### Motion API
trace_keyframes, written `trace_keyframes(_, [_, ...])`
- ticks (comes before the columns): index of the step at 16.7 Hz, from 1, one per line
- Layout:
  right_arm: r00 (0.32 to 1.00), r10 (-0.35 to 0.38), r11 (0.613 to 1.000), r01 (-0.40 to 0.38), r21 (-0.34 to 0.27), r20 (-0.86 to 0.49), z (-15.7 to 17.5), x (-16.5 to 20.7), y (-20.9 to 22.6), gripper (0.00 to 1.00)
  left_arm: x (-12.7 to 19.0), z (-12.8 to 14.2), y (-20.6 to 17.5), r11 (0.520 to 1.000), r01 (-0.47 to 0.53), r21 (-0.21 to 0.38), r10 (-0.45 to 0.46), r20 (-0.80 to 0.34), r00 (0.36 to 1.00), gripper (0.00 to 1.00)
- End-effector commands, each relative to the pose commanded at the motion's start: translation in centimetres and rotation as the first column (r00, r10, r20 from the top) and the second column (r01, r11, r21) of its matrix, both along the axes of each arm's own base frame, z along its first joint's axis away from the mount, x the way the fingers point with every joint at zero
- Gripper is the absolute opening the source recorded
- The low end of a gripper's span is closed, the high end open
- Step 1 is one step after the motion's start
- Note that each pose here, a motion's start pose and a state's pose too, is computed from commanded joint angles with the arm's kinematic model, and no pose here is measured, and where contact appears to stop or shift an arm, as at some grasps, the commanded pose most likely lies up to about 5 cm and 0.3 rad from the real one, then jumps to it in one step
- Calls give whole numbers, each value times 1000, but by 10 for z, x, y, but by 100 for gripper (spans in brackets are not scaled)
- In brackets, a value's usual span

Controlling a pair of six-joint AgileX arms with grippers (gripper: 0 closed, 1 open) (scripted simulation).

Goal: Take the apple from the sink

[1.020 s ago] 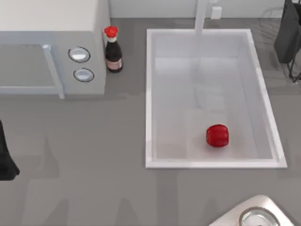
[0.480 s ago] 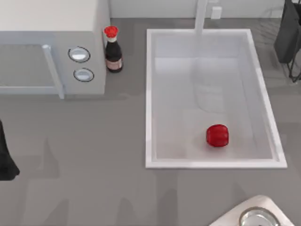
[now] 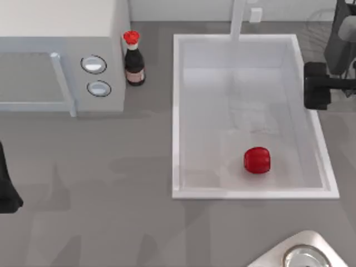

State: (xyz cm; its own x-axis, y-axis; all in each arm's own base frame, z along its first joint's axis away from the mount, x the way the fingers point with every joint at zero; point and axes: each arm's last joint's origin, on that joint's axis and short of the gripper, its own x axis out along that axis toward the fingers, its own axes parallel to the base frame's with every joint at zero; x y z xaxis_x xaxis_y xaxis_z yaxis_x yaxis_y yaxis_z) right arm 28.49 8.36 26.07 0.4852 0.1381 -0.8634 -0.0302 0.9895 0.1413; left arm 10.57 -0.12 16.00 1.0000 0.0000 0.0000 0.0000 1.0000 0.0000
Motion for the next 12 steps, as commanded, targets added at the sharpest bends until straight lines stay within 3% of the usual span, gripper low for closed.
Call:
trace_keyframes(6, [931,-16,996,-18,-89,-366,-66,80,64,100,0,0,0,1000,0,0,0,0,1000,100])
trace_keyframes(12, [874,-39,990,-33,-138,-485,-102,102,92,100,0,0,0,1000,0,0,0,0,1000,100])
